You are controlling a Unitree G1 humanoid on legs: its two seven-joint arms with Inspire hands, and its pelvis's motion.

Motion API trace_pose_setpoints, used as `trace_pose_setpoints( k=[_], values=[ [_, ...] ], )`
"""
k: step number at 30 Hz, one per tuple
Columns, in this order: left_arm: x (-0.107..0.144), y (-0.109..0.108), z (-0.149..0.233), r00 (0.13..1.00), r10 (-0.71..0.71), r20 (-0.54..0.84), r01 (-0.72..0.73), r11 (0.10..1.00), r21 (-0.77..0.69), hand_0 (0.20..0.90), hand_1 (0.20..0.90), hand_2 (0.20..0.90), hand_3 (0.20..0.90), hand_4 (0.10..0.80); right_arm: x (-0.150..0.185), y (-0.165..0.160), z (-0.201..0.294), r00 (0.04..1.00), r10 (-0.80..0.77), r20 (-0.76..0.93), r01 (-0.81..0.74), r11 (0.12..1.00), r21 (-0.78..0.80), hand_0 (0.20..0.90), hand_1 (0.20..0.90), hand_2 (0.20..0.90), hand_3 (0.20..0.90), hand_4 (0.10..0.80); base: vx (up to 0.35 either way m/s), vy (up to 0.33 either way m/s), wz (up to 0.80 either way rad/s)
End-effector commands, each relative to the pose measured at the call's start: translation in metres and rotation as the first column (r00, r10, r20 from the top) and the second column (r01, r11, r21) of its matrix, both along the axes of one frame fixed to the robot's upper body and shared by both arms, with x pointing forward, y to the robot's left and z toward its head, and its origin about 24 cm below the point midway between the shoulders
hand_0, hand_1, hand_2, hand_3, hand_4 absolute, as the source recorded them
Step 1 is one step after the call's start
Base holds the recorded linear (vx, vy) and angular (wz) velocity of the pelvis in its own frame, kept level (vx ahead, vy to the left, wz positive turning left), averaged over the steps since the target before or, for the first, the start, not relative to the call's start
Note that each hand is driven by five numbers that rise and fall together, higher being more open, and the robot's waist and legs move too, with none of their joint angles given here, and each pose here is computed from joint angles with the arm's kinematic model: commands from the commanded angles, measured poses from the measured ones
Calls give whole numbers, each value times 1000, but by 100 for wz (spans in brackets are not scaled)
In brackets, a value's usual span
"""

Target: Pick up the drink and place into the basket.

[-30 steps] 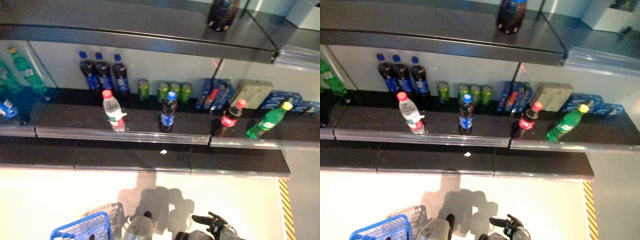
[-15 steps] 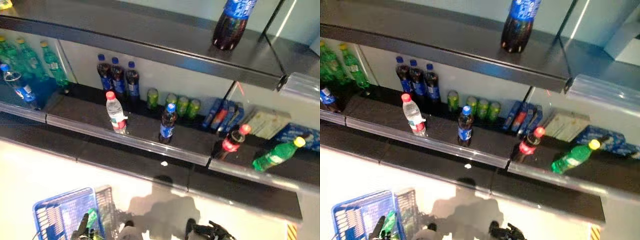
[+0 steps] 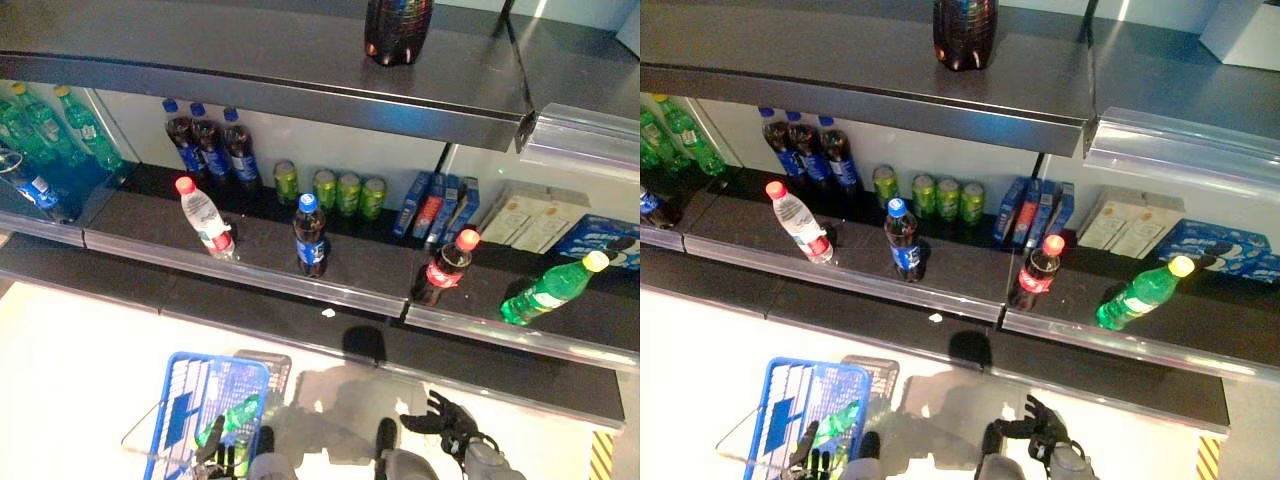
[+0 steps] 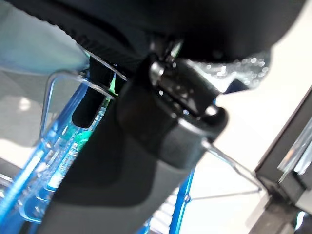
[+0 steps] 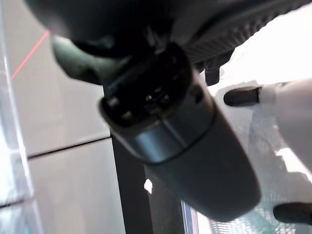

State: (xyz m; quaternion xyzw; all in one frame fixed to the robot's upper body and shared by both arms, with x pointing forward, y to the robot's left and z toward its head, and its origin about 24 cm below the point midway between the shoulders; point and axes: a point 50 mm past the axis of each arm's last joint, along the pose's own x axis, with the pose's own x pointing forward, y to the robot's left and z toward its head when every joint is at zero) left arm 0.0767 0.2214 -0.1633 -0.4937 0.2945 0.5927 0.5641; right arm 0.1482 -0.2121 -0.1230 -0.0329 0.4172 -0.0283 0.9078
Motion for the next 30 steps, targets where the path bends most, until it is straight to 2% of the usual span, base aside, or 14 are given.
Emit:
trace_pose_setpoints(
  k=[1, 9, 11, 15, 25, 26, 30],
  values=[
    [-16, 61, 19, 997, 78, 12, -79, 970, 229, 300, 300, 300, 200, 100, 47, 18, 51, 941, 147, 305, -146, 989, -26, 900, 900, 900, 900, 800, 53, 98, -1],
    [-25, 71, 23, 993, 114, 2, -111, 964, 243, 300, 300, 300, 200, 100, 54, 28, 96, 820, 323, 472, -314, 944, -100, 900, 900, 900, 900, 800, 20, 39, -10],
    [-27, 73, 23, 994, 114, 1, -110, 963, 247, 300, 300, 300, 200, 100, 57, 30, 109, 744, 440, 503, -383, 898, -218, 900, 900, 900, 900, 800, -15, -3, -16],
    [-27, 77, 26, 995, 103, -4, -98, 961, 258, 300, 300, 300, 200, 100, 63, 34, 144, 618, 534, 576, -456, 841, -290, 900, 900, 900, 900, 800, -19, -16, -3],
    [-33, 85, 27, 996, 83, -23, -73, 956, 283, 300, 300, 300, 200, 100, 66, 32, 233, 312, 475, 823, -524, 808, -268, 900, 900, 900, 900, 800, -22, -4, -15],
    [-33, 85, 27, 996, 82, -24, -72, 956, 283, 300, 300, 300, 200, 100, 66, 31, 234, 306, 471, 827, -524, 809, -267, 900, 900, 900, 900, 800, 13, 18, -10],
    [-34, 83, 25, 997, 72, -35, -59, 957, 283, 300, 300, 300, 200, 100, 64, 29, 267, 181, 362, 914, -468, 849, -244, 900, 900, 900, 900, 800, 29, 29, -2]
  ],
)
